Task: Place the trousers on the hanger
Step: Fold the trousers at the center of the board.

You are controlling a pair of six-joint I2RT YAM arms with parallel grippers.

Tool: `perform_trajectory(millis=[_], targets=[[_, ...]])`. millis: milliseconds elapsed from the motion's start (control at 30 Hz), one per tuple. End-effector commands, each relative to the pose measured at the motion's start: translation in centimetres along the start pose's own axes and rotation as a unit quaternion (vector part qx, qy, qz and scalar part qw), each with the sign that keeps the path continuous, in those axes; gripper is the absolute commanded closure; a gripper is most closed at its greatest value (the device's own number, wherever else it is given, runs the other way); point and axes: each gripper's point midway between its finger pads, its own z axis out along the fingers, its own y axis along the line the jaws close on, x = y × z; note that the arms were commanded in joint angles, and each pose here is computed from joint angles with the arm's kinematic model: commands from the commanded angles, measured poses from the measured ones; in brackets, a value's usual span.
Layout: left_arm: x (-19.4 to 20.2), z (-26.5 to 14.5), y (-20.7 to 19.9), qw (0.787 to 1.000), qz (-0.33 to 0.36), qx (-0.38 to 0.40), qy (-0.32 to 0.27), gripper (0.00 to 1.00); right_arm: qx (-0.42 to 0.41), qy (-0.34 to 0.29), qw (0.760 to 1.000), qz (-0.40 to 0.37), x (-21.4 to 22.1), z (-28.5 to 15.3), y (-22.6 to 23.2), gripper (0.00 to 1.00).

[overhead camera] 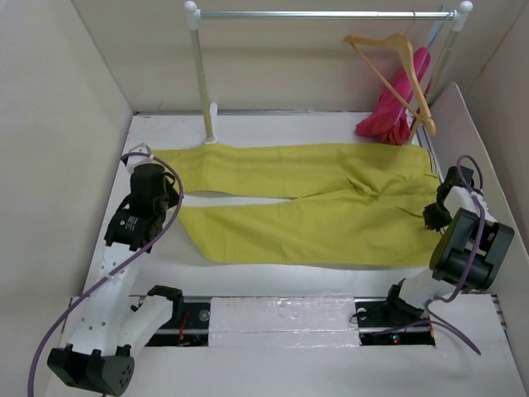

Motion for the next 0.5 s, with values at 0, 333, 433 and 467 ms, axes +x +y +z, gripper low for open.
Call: perform_trajectory(millis=[0,333,433,467], targets=[[-2.4,-1.8,-1.0,0.999,-0.006,0.023,-0.027,1.0,-0.09,-0.05,0.995,-0.011,-3.4,-2.6,3.8,0.77],[-1.5,-2.8,-2.3,0.997,-0.008,0.07,-0.008,1.0,0.016,-0.037,0.99,0.135,-2.6,-2.4,-8.9,0.3],[-1.9,-3.1,-2.6,0.997,-0.007,0.072,-0.012,1.0,0.051,0.008,0.988,0.142,-0.7,-0.6,-9.9,0.3],[-1.8,-3.2,-2.6,0.997,-0.004,0.071,-0.011,1.0,0.059,0.022,0.988,0.143,-0.1,-0.2,-10.0,0.3]])
